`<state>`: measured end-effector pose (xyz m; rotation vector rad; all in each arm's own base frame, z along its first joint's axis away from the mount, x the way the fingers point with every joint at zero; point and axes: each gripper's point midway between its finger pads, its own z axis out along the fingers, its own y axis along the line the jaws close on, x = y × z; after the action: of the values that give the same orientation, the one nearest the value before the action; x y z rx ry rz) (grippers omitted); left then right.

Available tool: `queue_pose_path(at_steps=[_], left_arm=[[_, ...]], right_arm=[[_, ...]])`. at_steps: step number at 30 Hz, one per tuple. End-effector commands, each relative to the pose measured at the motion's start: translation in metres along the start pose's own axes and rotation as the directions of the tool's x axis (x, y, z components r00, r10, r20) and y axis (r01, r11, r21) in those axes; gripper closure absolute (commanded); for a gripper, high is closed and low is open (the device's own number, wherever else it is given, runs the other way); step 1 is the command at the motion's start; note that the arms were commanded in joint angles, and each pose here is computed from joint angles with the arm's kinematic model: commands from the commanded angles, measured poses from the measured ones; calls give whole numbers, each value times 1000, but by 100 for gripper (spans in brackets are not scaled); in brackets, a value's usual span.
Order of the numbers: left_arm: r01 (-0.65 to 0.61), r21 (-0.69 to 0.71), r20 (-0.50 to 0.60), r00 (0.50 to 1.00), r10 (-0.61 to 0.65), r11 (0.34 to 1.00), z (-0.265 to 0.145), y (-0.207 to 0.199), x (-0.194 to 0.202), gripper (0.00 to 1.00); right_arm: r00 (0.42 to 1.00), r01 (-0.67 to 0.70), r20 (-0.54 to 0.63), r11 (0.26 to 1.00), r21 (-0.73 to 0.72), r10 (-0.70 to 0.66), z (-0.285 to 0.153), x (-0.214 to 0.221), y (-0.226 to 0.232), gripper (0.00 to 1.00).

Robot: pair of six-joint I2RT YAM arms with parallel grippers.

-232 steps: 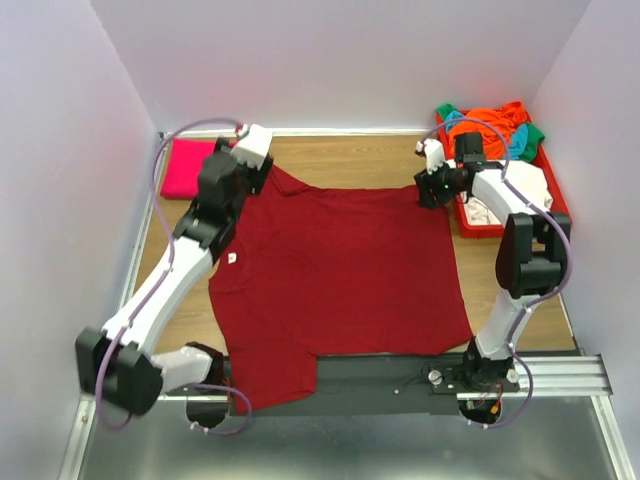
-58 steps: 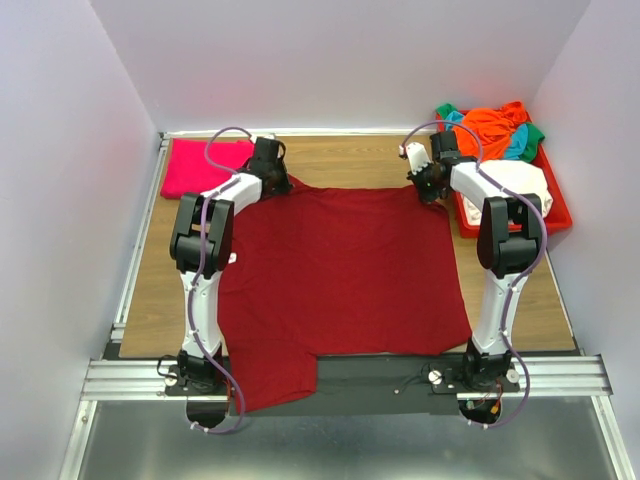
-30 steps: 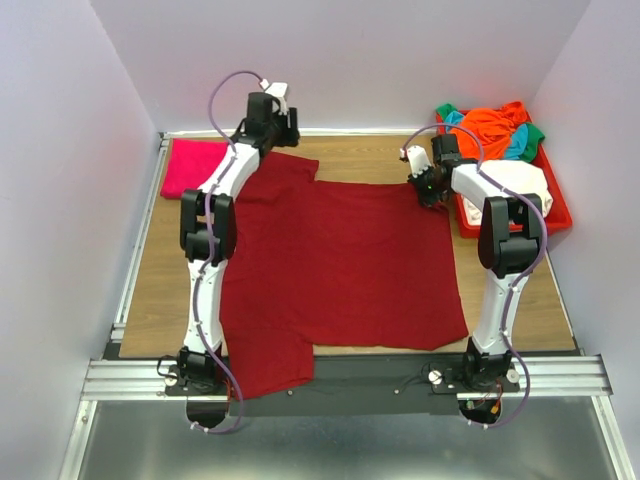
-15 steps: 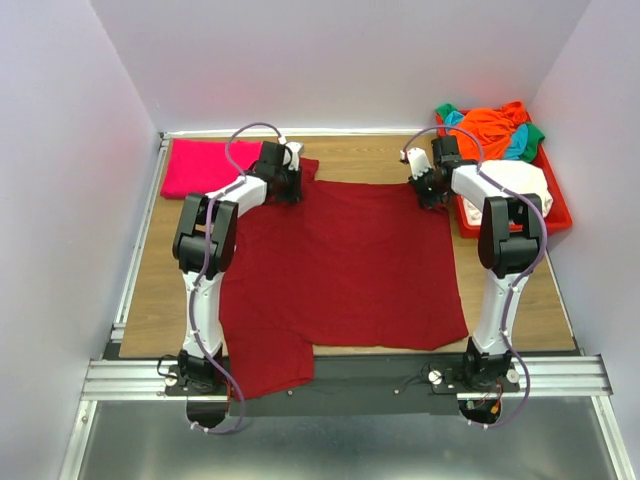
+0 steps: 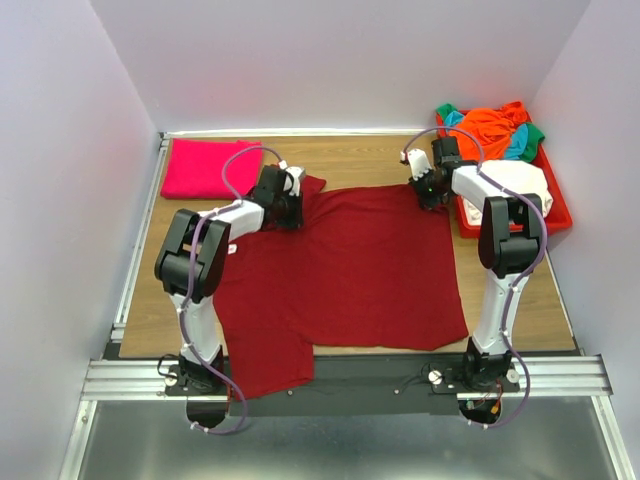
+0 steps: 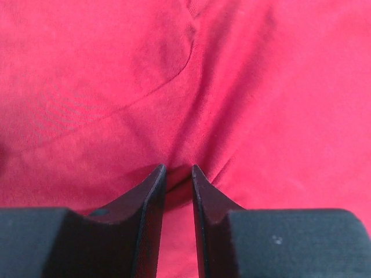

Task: Fold and stack the t-shirts
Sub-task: Flatten the tshirt out

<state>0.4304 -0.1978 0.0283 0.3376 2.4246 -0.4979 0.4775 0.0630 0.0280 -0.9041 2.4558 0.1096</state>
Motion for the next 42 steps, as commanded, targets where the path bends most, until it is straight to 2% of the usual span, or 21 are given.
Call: queue_pose_path(at_steps=[1, 5, 8, 10, 11, 14, 15, 17, 18, 19, 20, 23, 25, 26, 32, 42], left_arm=[[63, 67, -181, 982, -50, 996, -5, -30, 84, 68], [95, 82, -169, 982, -80, 992, -20, -41, 100, 68], [103, 57, -112, 989, -96, 993, -29, -40, 87, 67], [84, 18, -27, 996, -83, 996, -44, -37, 57, 62], [72, 18, 44, 996, -72, 997, -55, -40, 28, 58], [62, -17, 150, 987, -59, 998, -72, -24, -20, 47], [66, -5, 207, 976, -64, 998, -80, -15, -51, 45], [6, 70, 230, 973, -22, 998, -79, -15, -81, 42], [-5, 80, 220, 975, -13, 997, -75, -7, -88, 41], [-21, 73, 163, 987, 9, 997, -55, 14, -80, 41], [-49, 79, 186, 982, 33, 996, -65, 15, -99, 41], [-82, 73, 76, 994, 76, 994, -30, 34, -102, 43], [-140, 89, 21, 990, 139, 986, -9, 42, -99, 51], [-159, 77, 9, 987, 159, 984, -1, 48, -99, 51], [-222, -40, 9, 975, 222, 974, 5, 73, -105, 51], [-312, -190, -61, 950, 306, 931, 21, 111, -97, 52]], right_arm=[[1000, 8, -1, 1000, -3, -8, -5, 2, -1, 99], [1000, 11, 12, 1000, -1, -11, -9, -1, -1, 99], [1000, 14, 19, 1000, 5, -14, -12, -4, -2, 99], [999, 16, 33, 1000, 13, -16, -18, -8, -4, 99], [999, 15, 37, 1000, 14, -16, -20, -9, -5, 99], [998, 15, 53, 1000, 12, -16, -24, -13, -4, 99], [998, 13, 58, 1000, 9, -13, -24, -14, -4, 99], [998, 13, 60, 1000, 0, -13, -24, -14, -2, 99], [998, 11, 60, 1000, -5, -10, -23, -13, -1, 99], [998, 9, 61, 1000, -9, -9, -23, -13, 0, 99], [998, 8, 62, 1000, -10, -7, -23, -13, -1, 99], [998, 8, 66, 1000, -19, -7, -22, -13, 1, 99], [998, 6, 64, 1000, -20, -5, -22, -13, 2, 99], [998, 4, 61, 1000, -23, -2, -21, -11, 2, 99], [998, -1, 55, 999, -33, 3, -17, -9, 3, 99], [999, -9, 46, 999, -46, 11, -12, -6, 6, 99]])
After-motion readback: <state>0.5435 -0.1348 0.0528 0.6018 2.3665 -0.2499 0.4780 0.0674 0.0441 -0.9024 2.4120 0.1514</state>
